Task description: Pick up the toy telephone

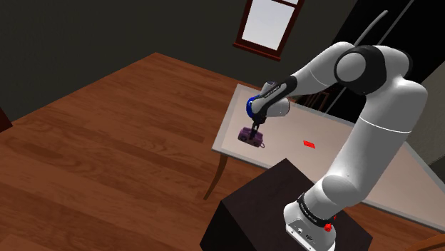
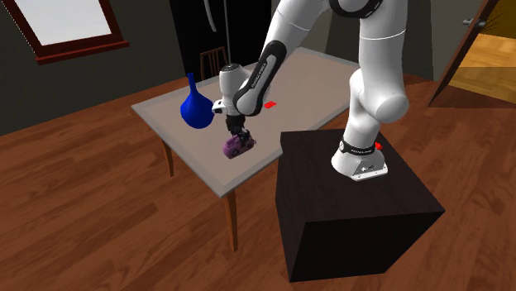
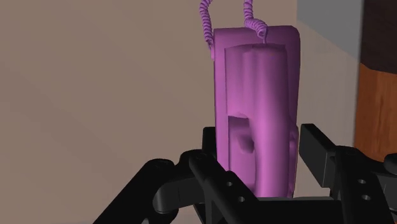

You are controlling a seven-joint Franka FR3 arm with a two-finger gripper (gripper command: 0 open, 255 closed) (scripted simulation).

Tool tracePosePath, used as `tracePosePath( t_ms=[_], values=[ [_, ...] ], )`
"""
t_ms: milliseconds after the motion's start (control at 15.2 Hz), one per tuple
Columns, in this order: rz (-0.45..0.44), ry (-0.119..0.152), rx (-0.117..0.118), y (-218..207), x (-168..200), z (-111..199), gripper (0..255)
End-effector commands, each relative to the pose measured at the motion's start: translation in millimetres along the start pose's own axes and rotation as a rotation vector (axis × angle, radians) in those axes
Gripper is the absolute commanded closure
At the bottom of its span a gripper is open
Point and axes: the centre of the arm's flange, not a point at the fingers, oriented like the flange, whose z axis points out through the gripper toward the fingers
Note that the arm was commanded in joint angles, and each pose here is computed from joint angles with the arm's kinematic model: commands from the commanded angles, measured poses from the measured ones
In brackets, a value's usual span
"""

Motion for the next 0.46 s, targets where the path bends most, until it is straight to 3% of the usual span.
tracePosePath(
  t_ms=[0,396],
  values=[
    [0.000,0.000,0.000,0,0,-11,255],
    [0.000,0.000,0.000,0,-1,-33,255]
  ],
)
